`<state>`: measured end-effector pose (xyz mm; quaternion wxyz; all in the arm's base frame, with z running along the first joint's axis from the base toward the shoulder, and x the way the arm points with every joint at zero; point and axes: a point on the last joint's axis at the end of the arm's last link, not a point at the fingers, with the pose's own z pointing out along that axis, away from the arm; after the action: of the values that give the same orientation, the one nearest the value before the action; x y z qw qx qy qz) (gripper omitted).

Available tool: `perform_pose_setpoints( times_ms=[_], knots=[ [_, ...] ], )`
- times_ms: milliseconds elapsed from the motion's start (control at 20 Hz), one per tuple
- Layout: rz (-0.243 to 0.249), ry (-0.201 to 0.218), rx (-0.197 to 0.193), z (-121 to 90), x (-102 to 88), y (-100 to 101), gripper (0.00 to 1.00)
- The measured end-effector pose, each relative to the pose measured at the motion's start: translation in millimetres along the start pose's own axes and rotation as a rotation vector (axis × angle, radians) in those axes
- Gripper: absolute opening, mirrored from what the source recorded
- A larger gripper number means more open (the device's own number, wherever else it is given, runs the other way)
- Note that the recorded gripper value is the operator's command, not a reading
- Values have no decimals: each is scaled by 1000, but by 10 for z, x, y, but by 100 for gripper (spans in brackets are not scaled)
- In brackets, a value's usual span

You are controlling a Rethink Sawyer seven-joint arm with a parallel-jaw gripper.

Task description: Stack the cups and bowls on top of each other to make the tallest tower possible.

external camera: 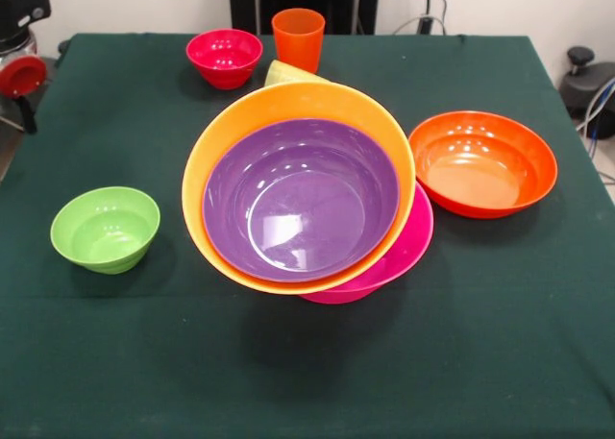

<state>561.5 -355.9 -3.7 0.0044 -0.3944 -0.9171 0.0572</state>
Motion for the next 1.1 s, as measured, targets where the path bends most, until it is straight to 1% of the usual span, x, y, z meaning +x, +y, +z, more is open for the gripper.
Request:
perform_pose_setpoints(
  times_ms=[200, 500, 600, 750, 850, 1000, 1100],
  knots=[
    [-14, -9, -2, -22, -15, 117, 100],
    [-28, -6, -11, -80, 46, 338, 100],
    [-34, 1, -12, -138, 116, 442, 100],
    [-42, 6, -11, -194, 184, 510, 100],
    [-52, 18, -10, -265, 317, 588, 100],
    [-56, 27, -11, -304, 439, 620, 100],
    [-57, 36, -10, -323, 554, 616, 100]
  ],
)
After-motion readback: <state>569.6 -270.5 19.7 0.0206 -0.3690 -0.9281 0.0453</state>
